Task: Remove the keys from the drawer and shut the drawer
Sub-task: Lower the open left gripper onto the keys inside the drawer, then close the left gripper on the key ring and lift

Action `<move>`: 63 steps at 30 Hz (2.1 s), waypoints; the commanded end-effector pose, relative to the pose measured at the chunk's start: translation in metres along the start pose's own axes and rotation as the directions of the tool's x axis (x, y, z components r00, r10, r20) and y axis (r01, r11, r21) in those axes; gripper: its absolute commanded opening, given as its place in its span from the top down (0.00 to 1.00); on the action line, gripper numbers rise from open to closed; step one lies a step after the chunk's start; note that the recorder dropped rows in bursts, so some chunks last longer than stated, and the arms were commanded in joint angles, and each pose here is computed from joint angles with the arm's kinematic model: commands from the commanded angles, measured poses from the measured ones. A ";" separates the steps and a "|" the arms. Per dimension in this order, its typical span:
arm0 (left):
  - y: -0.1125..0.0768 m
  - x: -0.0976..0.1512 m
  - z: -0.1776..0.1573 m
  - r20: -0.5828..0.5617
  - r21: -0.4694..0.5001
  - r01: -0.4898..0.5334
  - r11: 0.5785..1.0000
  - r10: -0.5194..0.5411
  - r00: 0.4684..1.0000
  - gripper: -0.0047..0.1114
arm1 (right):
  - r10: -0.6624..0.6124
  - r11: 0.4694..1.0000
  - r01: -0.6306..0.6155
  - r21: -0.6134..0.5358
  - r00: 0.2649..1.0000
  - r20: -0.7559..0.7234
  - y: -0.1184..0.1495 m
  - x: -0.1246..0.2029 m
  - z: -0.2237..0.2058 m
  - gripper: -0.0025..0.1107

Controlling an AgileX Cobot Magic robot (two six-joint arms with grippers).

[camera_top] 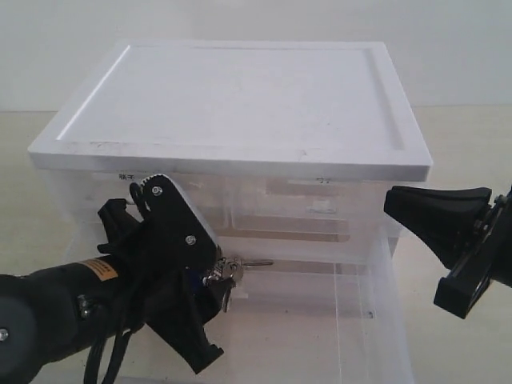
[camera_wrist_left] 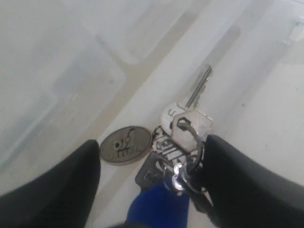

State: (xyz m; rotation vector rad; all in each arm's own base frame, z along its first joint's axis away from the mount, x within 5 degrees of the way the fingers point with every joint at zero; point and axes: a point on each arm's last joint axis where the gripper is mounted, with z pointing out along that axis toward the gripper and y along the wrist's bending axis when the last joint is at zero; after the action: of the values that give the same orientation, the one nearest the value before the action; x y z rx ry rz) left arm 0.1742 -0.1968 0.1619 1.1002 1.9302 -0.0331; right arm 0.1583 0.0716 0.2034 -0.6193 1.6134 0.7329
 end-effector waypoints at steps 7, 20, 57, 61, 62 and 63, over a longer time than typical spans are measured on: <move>-0.013 0.013 0.022 -0.035 0.042 0.018 0.999 -0.017 0.999 0.49 | -0.007 1.000 0.007 -0.006 1.000 0.001 0.000 -0.001 0.000 0.98; -0.014 0.004 0.004 -0.033 0.138 0.031 0.990 -0.027 0.999 0.92 | -0.007 1.000 0.007 0.001 1.000 -0.007 -0.001 0.000 0.000 0.98; 0.006 0.000 -0.002 -0.089 0.067 0.372 0.926 -0.366 0.926 0.38 | 0.007 1.000 -0.007 0.006 1.000 -0.014 -0.001 0.001 0.000 0.98; 0.009 -0.005 -0.009 -0.060 0.074 0.387 0.919 -0.384 0.921 0.43 | 0.007 1.000 -0.007 0.006 1.000 -0.014 -0.001 0.001 0.000 0.98; 0.010 -0.006 -0.010 -0.055 0.074 0.388 0.918 -0.385 0.921 0.43 | 0.007 1.000 -0.007 0.006 1.000 -0.014 -0.001 0.001 0.000 0.98; 0.010 -0.006 -0.011 -0.052 0.075 0.387 0.919 -0.384 0.922 0.42 | 0.007 1.000 -0.007 0.006 1.000 -0.014 -0.001 0.001 0.000 0.98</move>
State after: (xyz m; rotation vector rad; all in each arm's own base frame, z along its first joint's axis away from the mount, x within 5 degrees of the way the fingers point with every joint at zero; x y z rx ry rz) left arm 0.1755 -0.1903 0.1712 0.7815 2.1736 -0.2912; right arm 0.1586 0.0710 0.2017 -0.6124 1.6363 0.7290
